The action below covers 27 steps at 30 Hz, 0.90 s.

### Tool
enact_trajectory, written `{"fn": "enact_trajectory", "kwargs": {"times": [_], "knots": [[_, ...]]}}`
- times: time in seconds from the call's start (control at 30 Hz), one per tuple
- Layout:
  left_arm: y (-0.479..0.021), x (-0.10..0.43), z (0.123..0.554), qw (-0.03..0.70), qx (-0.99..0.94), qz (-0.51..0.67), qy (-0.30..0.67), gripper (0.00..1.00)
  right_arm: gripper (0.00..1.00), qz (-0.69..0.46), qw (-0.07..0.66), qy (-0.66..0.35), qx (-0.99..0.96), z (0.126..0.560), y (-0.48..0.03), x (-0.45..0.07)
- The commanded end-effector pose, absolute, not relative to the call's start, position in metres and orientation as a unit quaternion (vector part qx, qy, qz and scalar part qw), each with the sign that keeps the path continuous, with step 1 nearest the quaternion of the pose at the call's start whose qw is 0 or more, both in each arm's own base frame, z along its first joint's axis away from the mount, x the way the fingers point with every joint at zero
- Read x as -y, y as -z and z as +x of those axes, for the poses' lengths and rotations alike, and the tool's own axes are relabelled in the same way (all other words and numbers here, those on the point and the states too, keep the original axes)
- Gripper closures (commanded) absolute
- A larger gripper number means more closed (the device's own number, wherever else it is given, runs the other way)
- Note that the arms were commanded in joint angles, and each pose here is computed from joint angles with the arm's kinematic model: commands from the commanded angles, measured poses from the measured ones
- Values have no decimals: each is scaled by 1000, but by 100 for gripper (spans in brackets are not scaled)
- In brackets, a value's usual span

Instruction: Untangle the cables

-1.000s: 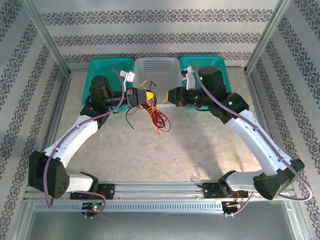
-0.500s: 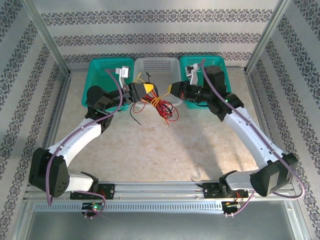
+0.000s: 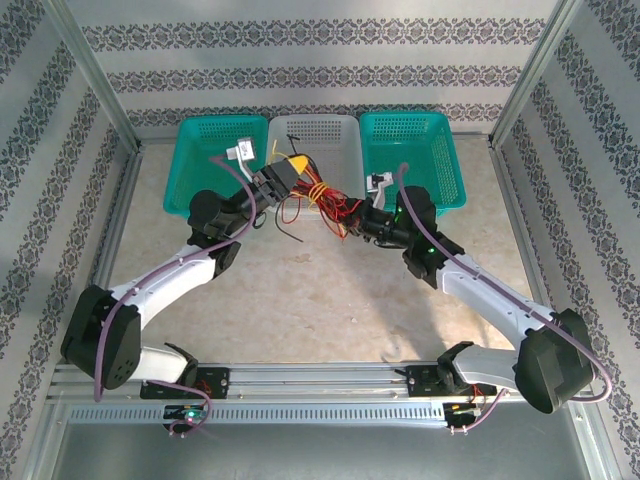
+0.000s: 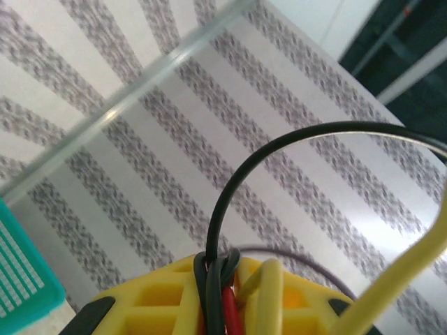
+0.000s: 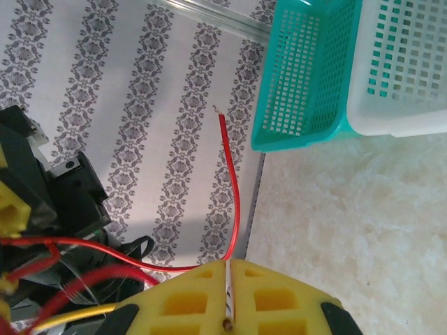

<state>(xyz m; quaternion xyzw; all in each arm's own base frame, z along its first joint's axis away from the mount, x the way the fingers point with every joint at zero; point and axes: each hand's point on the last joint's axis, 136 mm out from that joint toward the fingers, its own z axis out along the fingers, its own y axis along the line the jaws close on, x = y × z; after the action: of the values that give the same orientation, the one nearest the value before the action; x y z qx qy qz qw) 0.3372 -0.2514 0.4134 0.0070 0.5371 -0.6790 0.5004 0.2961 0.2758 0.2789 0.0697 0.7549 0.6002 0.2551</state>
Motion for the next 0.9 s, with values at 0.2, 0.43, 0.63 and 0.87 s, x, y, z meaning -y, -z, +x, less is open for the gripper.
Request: {"fn": "enact_trajectory", "kwargs": {"times": [0.2, 0.43, 0.63, 0.87], "knots": [[-446, 196, 374, 672, -519, -101, 518, 100, 100, 76, 275, -616, -735, 261, -297, -267], [-395, 189, 384, 674, -606, -100, 411, 100, 100, 22, 313, -591, -744, 236, -342, -260], [-352, 208, 367, 636, -663, -44, 392, 100, 100, -17, 363, -560, -744, 233, -390, -254], [-330, 229, 335, 579, -688, 31, 436, 100, 100, -61, 411, -513, -751, 249, -440, -251]]}}
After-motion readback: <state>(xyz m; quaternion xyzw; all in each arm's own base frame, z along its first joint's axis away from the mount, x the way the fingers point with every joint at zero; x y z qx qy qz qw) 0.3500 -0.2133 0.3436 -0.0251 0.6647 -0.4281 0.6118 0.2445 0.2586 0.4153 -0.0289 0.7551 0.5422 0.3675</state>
